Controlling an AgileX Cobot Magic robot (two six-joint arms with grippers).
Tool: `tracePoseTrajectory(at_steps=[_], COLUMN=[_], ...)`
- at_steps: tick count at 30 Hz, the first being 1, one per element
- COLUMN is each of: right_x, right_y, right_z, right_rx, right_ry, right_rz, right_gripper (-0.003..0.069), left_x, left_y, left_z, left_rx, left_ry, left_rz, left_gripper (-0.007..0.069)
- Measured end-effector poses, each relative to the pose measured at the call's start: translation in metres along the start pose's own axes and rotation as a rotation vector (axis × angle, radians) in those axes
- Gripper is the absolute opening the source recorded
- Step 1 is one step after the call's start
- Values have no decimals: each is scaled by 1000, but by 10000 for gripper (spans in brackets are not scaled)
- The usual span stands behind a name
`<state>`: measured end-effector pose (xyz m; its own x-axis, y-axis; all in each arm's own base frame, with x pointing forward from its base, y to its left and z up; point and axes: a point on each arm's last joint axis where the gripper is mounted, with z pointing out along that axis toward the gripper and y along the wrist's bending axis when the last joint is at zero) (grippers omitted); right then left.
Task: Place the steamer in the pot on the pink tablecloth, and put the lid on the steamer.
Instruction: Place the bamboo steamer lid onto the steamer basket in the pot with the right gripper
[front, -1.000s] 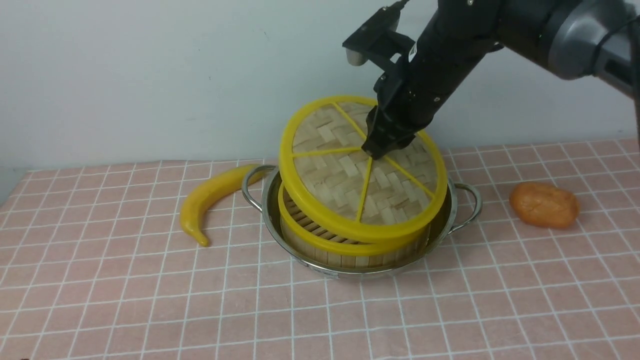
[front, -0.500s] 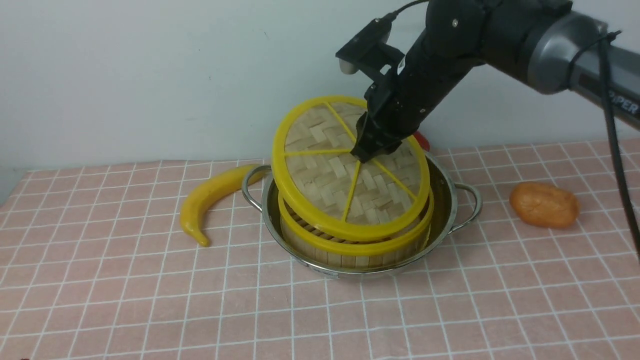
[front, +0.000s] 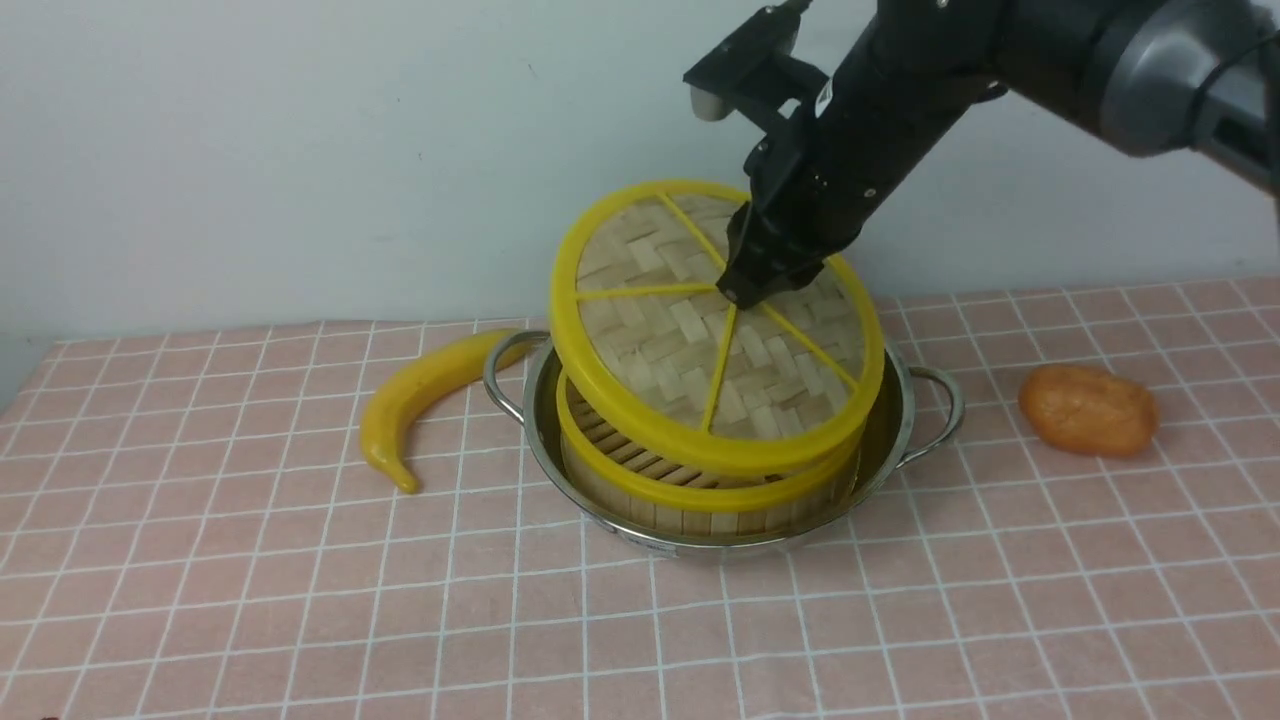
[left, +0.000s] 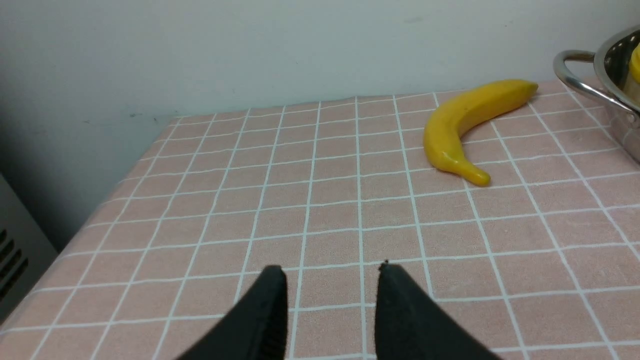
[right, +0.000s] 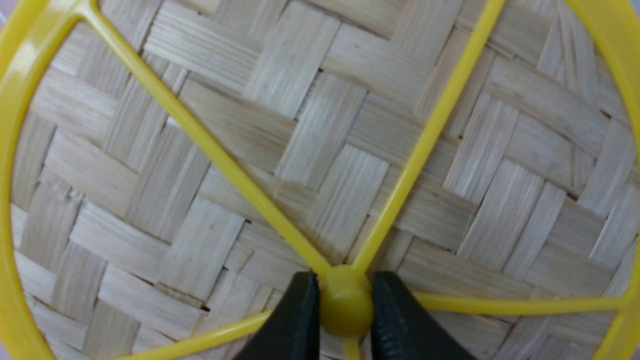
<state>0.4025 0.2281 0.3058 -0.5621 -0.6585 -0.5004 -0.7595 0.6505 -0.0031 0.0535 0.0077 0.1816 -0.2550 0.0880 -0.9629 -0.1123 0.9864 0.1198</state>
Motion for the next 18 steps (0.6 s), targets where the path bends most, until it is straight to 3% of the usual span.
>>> tracePoseTrajectory(at_steps=[10,18], right_x=[10,7], right_y=[-6,-10], right_z=[46,55], right_rx=[-28,-1], right_ry=[89,42], right_rz=[17,-13], right_gripper=[146,146], left_x=[0,0], left_y=[0,0], left_z=[0,0], left_rx=[0,0], left_ry=[0,0], left_rz=[0,0], left_gripper=[243,243])
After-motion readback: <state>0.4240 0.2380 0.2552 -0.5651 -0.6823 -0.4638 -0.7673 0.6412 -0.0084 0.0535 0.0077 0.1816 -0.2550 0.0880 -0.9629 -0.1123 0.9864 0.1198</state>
